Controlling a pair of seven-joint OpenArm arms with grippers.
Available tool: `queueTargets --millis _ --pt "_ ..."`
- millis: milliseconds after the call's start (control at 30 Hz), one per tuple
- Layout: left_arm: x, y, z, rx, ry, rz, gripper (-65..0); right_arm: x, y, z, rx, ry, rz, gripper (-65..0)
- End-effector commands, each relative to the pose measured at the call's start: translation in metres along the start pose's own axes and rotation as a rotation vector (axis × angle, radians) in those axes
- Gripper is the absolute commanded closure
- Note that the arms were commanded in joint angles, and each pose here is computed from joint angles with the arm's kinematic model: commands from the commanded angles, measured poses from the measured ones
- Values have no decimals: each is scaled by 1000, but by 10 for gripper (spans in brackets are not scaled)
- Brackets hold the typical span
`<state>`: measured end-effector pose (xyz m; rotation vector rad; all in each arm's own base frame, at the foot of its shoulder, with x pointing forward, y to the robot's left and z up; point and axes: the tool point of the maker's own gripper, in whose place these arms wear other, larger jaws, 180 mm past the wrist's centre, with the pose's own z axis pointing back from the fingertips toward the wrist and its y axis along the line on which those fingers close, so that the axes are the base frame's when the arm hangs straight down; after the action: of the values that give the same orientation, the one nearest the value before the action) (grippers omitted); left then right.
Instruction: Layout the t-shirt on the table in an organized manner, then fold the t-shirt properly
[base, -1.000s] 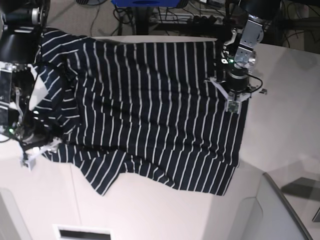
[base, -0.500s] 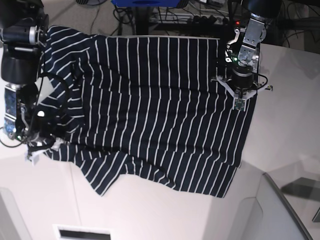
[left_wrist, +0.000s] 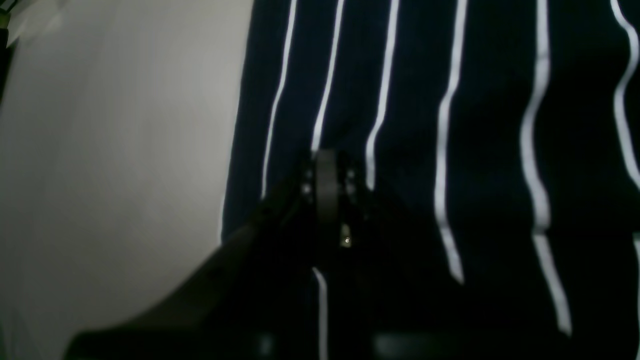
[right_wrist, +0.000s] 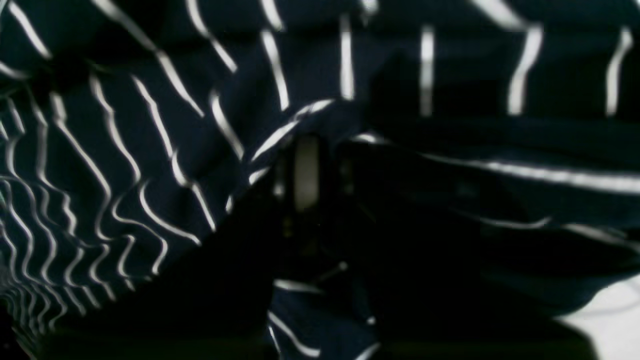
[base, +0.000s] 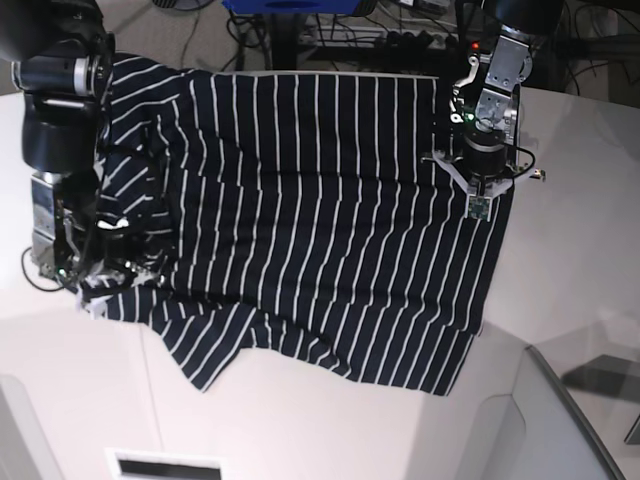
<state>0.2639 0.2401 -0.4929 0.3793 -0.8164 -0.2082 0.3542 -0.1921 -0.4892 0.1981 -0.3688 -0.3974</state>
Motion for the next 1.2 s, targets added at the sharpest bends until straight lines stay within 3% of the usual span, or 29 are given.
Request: queueTargets --millis 0,133,333,467,633,1067,1167 --pt "-10 0 1 -13 47 0 0 18 -2 6 -1 -36 -1 -8" --pt "-12 0 1 -13 50 -1 0 29 1 21 9 -107 26 -3" --pt "-12 0 2 -14 51 -2 0 38 14 76 34 -191 116 -2" --pt "-16 -2 4 -18 55 -3 0 30 -16 100 9 -175 28 -2" --pt "-18 1 4 -14 61 -9 0 1 -56 103 -51 -131 -40 -2" --pt "-18 2 4 -13 61 -11 0 -24 -143 132 -258 -87 27 -3" --pt "-18 2 4 -13 61 -11 0 -33 -161 126 -287 -38 2 -65"
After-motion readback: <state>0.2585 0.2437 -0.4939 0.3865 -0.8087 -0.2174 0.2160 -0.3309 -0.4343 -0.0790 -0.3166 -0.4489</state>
